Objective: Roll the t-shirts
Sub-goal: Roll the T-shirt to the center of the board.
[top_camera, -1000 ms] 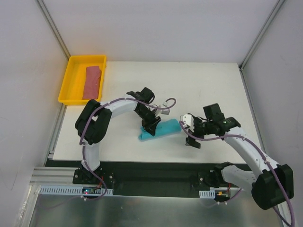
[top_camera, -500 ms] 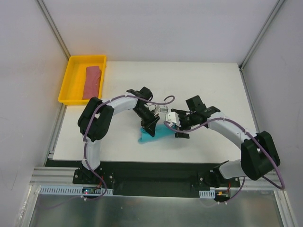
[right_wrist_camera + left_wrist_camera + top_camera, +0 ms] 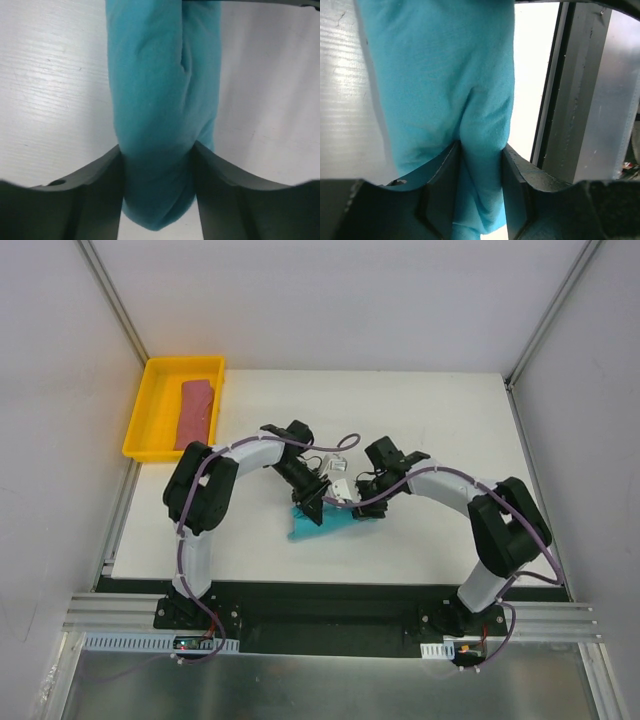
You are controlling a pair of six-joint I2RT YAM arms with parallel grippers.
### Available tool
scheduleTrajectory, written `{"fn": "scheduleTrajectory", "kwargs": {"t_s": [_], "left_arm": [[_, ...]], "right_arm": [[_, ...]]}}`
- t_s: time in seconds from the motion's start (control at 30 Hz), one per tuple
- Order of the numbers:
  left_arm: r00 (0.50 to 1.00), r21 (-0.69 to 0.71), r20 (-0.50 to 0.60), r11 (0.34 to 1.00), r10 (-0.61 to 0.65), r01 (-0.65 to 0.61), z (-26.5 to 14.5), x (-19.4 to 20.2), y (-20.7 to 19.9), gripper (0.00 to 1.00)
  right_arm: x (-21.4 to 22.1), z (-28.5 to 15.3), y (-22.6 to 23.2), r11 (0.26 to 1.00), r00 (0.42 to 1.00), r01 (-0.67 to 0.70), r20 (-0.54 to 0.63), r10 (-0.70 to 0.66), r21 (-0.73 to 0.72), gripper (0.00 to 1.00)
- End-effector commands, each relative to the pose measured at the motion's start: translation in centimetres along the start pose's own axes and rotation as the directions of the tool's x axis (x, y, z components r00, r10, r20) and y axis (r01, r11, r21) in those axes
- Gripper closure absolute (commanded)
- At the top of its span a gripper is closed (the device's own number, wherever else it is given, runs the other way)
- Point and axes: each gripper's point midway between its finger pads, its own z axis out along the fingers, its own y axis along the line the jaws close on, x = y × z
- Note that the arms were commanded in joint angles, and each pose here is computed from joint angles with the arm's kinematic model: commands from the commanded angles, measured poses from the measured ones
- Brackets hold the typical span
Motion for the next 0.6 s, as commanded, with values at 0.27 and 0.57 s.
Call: {"fn": "scheduleTrajectory", "kwargs": {"t_s": [0.27,0.57], "left_arm": [[0.990,-0.478,0.135,0.874,-0.030,0.091,-8.8,-0.8,2.2,0.50],[0.882,-0.678,0.471,0.639,-0.002,0.363,-21.6,-2.3,-0.2,0.24]], "right_arm": [[-1.5,-1.0,0.0,0.968,0.984,-0.174,-0.051,0.168,-0.179,0.69],[-1.3,-0.8,-1.0,0.936,0.953,-0.297,-0.113,0.280,-0.190,0.71]]}}
